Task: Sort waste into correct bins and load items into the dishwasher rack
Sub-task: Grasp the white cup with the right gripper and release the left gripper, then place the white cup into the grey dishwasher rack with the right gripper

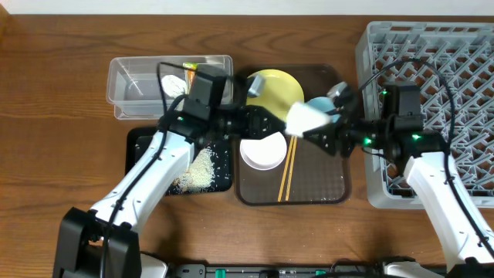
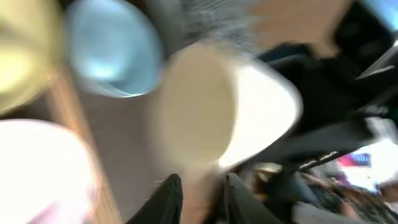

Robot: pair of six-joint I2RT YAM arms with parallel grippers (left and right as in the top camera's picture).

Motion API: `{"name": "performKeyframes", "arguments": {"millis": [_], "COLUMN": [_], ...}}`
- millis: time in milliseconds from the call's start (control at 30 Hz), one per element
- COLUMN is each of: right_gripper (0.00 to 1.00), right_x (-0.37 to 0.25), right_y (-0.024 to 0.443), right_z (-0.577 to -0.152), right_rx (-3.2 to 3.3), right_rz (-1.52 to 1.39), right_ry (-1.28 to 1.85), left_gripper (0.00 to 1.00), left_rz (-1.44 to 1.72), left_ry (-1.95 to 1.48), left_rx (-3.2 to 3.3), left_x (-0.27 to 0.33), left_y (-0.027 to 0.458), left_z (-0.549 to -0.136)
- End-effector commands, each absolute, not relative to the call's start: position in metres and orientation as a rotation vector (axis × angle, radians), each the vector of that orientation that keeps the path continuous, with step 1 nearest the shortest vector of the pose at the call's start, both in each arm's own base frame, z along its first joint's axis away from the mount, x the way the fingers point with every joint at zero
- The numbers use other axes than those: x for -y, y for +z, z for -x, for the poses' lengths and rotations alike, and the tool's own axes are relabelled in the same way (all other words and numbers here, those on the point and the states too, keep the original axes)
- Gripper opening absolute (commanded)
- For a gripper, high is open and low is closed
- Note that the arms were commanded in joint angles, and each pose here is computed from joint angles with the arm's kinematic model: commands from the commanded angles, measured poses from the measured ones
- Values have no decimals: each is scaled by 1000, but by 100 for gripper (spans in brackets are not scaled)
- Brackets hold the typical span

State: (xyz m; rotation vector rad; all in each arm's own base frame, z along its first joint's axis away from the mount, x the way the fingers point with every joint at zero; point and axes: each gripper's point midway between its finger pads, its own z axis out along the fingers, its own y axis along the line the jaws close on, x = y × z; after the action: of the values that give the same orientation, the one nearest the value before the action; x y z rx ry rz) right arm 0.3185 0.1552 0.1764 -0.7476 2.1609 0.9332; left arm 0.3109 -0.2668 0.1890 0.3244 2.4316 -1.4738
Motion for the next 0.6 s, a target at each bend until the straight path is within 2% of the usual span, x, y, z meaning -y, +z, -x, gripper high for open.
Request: {"name": "performKeyframes", "arguments": {"millis": [0,267,400,567], "right_gripper": [21,1,1,1], "right_x": [-122,-37,8,68], "right_y": [184,207,211,197], "right_z": [-337,-337,-327,-299], "right_rx": [-2250,-2465,-2551,-2647], "right_rz": [574,219,17,-368], "right_ry": [742,341,143,-70], "left_gripper": [27,28,34,35], "left_rz": [-332,-105,15,37], "left_ry": [-1126,-716,-478,-427], "left_rx": [-2421,-2511,-2528,-2517], "left_x": [230,147,105,96], "left_y": [172,168,171,177], "left_z": [-337,-344,-339,-335]}}
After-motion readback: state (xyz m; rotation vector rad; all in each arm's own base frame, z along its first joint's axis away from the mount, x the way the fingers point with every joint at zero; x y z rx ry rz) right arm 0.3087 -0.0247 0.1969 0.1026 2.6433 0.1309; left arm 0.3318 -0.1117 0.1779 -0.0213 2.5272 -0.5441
